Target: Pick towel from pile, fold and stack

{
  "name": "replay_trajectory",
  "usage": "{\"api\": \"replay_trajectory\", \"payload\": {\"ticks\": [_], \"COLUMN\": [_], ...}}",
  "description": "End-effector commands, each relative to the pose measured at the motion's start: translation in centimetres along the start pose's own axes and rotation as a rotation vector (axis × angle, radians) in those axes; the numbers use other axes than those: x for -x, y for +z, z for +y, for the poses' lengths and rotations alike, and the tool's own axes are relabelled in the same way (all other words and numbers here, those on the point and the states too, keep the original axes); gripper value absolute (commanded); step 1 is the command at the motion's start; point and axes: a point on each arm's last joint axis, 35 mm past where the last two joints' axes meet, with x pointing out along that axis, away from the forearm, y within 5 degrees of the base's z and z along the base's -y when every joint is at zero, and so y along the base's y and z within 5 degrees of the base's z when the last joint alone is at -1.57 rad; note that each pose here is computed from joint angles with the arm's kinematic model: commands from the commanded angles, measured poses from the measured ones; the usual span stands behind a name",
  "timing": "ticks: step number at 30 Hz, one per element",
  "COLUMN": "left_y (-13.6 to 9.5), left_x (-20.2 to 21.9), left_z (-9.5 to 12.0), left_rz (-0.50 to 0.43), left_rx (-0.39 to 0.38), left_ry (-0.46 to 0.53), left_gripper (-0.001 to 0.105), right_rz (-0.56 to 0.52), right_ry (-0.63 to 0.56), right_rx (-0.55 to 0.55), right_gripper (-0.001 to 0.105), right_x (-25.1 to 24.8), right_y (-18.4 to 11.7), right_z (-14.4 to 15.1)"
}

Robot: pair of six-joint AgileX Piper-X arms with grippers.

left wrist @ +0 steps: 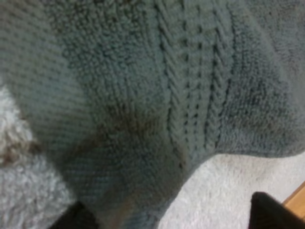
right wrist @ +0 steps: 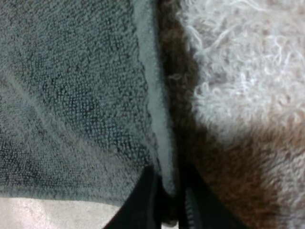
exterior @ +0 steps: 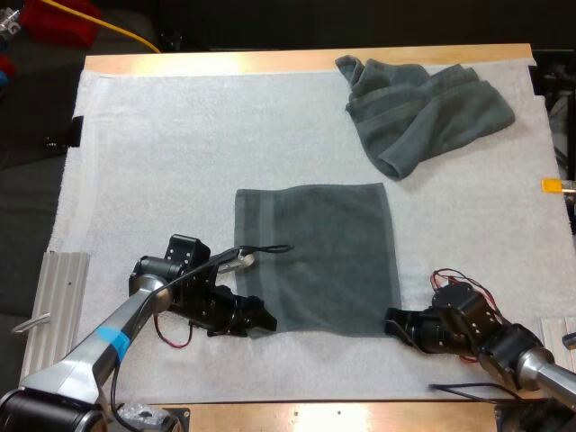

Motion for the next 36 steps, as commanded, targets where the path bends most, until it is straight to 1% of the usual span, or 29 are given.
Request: {"api": "replay_trajectory", "payload": {"ticks": [1,4,9,13,16,18,23,27,30,36], "left_y": [-0.1,-0.1,0.0,0.0,0.1,0.1,0.1,-0.1,-0.5,-2.1], "left_x": [-0.7,-0.7,-0.7,-0.7,-0.7,-0.7,-0.5,0.1,0.8,2.7], "left_z": [0.6,0.7,0.9,1.2,1.3,1.3,1.3,0.7,0.1,-1.0], "left_rz": [0.023,0.007,-0.014,-0.035,-0.049,-0.052,-0.063,-0.093,-0.118,-0.169], "left_rx": [0.012,0.011,0.011,0.014,0.008,0.002,-0.015,-0.057,-0.082,-0.141], "left_ry": [0.014,0.055,0.109,0.178,0.216,0.227,0.238,0.227,0.217,0.219], "left_gripper": [0.053,0.041,0.030,0.011,0.002,0.000,0.000,0.000,0.000,0.000], "right_rz": [0.020,0.020,0.020,0.020,0.020,0.020,0.020,0.034,0.049,0.063], "right_ry": [-0.006,-0.006,-0.006,-0.006,-0.006,-0.006,-0.006,0.009,0.028,0.044], "right_rx": [0.005,0.005,0.005,0.005,0.009,0.013,0.013,0.038,0.072,0.073], "right_gripper": [0.001,0.001,0.001,0.001,0.001,0.001,0.001,0.001,0.001,0.001], "right_x": [-0.1,-0.1,-0.1,-0.1,-0.1,-0.1,-0.1,-0.1,-0.1,-0.1], "right_y": [-0.3,-0.3,-0.3,-0.3,-0.3,-0.3,-0.3,-0.3,-0.4,-0.4], "right_z": [-0.2,-0.2,-0.2,-0.2,-0.2,-0.2,-0.2,-0.2,-0.1,-0.1]}}
